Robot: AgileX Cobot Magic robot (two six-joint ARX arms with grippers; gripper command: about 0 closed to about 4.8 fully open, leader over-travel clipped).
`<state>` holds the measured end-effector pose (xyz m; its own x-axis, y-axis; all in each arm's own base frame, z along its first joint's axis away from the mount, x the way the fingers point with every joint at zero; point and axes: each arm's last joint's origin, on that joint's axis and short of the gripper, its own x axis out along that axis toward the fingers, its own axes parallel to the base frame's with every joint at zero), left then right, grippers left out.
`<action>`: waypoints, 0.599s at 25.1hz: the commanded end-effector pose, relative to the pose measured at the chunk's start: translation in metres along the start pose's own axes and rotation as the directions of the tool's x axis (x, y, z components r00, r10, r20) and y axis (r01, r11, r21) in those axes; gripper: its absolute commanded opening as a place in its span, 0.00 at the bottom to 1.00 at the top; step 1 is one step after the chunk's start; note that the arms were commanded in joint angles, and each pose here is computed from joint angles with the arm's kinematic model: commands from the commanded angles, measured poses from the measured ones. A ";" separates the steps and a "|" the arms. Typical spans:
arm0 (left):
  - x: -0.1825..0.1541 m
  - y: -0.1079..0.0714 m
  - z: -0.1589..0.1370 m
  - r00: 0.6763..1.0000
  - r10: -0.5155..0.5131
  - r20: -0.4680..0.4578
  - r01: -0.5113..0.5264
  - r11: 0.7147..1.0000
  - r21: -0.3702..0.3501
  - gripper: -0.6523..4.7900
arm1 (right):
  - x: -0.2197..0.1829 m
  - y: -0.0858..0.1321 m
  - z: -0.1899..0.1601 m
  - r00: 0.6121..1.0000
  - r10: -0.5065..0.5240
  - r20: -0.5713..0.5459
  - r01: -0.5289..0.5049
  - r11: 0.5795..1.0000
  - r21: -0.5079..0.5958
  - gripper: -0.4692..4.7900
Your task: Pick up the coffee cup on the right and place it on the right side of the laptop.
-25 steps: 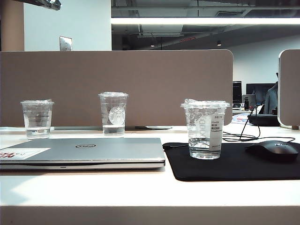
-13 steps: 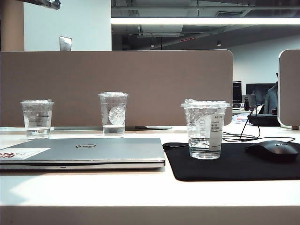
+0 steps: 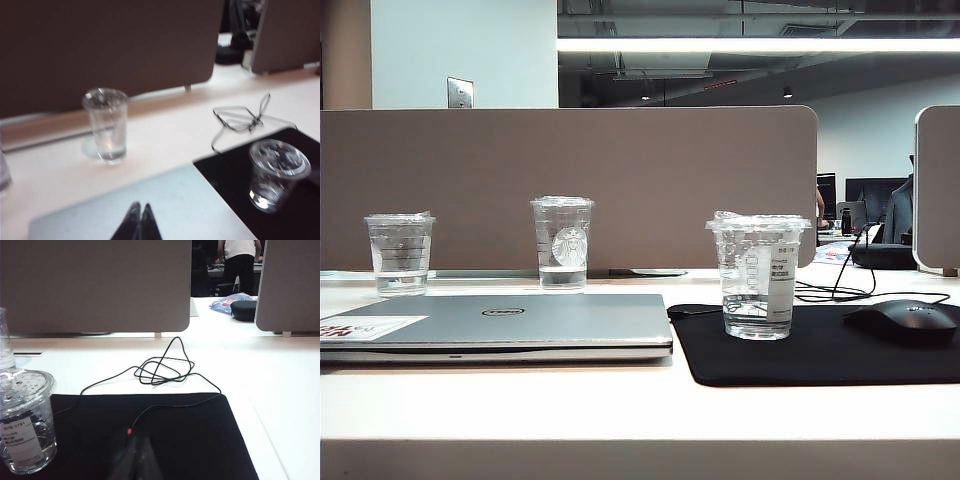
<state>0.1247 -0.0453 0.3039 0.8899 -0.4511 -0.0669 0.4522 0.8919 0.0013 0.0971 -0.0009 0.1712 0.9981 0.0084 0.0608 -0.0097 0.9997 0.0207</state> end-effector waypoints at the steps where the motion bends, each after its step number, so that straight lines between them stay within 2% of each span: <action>1: -0.010 0.006 -0.005 0.994 0.068 0.091 -0.071 0.997 0.028 0.11 | 0.000 0.000 0.000 1.000 -0.005 0.017 0.005 1.000 0.003 0.09; 11: -0.030 0.017 -0.054 0.960 0.225 0.165 -0.231 0.973 0.019 0.11 | 0.000 0.000 0.000 1.000 -0.004 0.016 0.004 1.000 0.003 0.09; 15: -0.034 0.019 -0.074 0.939 0.300 0.171 -0.292 0.954 -0.069 0.11 | 0.000 0.000 0.000 1.000 -0.005 0.015 0.005 1.000 0.003 0.09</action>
<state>0.0995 -0.0124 0.2332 0.9769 -0.1971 0.0820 0.1983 0.9801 -0.0063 0.0971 -0.0009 0.1712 0.9981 0.0073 0.0604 -0.0085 0.9997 0.0208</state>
